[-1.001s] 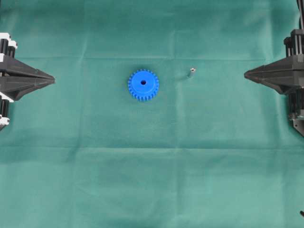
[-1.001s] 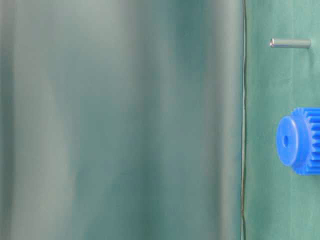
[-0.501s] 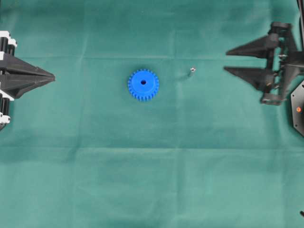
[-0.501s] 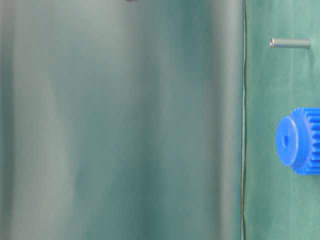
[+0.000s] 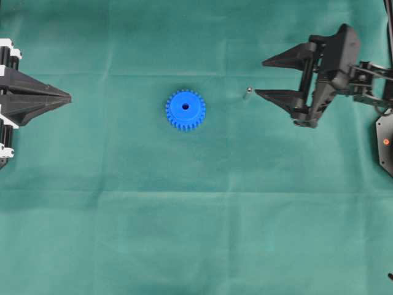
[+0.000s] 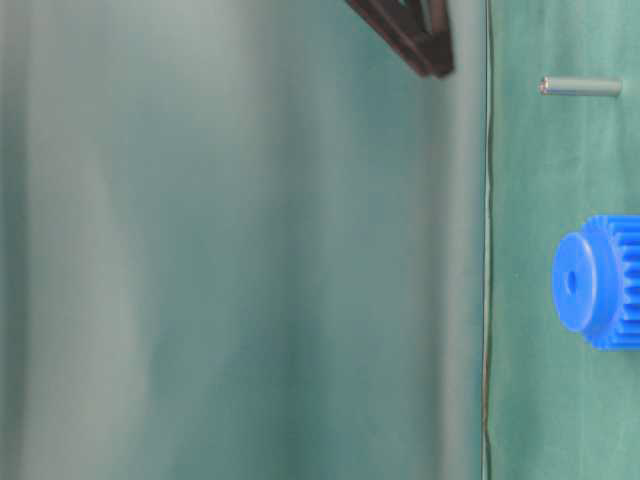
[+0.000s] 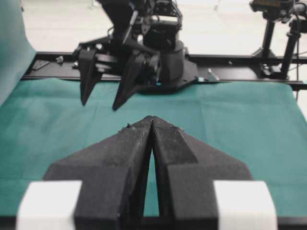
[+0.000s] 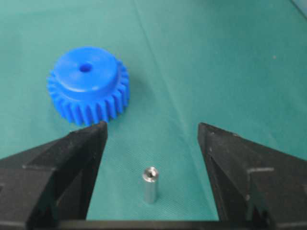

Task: Insert the shaft placed at a random location into the center hole of the medium gear at another random location.
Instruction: 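Lower the right gripper over the shaft and close on it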

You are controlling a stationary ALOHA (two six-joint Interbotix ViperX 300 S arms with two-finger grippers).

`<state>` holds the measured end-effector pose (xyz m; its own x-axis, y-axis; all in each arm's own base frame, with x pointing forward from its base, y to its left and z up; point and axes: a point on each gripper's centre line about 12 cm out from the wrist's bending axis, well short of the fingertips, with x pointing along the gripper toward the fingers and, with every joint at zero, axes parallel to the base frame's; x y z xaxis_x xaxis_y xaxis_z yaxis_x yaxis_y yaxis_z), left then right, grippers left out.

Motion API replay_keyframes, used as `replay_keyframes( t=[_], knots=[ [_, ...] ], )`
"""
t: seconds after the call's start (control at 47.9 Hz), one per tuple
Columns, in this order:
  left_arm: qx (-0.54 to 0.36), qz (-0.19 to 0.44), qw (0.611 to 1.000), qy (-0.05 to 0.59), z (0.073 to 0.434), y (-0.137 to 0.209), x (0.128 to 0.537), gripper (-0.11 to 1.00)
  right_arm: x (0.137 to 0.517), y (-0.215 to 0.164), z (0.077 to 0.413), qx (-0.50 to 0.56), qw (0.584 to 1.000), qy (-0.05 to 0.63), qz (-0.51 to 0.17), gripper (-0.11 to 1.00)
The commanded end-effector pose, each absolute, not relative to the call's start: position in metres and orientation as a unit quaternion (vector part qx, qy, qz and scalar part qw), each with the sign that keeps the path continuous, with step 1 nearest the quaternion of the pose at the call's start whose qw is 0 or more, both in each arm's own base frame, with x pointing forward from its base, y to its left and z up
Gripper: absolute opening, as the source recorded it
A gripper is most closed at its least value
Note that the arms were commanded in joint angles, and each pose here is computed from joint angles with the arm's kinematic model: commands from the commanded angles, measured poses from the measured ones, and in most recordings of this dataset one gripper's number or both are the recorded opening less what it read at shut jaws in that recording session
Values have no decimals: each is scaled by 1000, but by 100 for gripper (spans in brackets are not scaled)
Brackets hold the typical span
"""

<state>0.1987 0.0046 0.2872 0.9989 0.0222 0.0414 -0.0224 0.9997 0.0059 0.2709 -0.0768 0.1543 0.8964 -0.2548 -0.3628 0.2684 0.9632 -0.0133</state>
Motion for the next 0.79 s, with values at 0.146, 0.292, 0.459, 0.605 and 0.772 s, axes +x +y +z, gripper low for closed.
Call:
replay_keyframes(
  t=[0.146,0.292,0.459,0.605,0.772],
  knots=[
    [6,13,1000,-23,294,5,202,0,282,-91,133,15,970,190,-150,82],
    [7,14,1000,-22,294,6,201,0,285,-93,120,20,967,202,-151,82],
    [6,21,1000,-16,292,9,201,0,288,-94,113,27,966,208,-152,82],
    [6,27,1000,-11,291,11,201,0,289,-94,109,29,966,209,-153,82],
    [5,29,1000,-11,291,12,201,0,290,-95,104,31,964,215,-153,82]
  ],
)
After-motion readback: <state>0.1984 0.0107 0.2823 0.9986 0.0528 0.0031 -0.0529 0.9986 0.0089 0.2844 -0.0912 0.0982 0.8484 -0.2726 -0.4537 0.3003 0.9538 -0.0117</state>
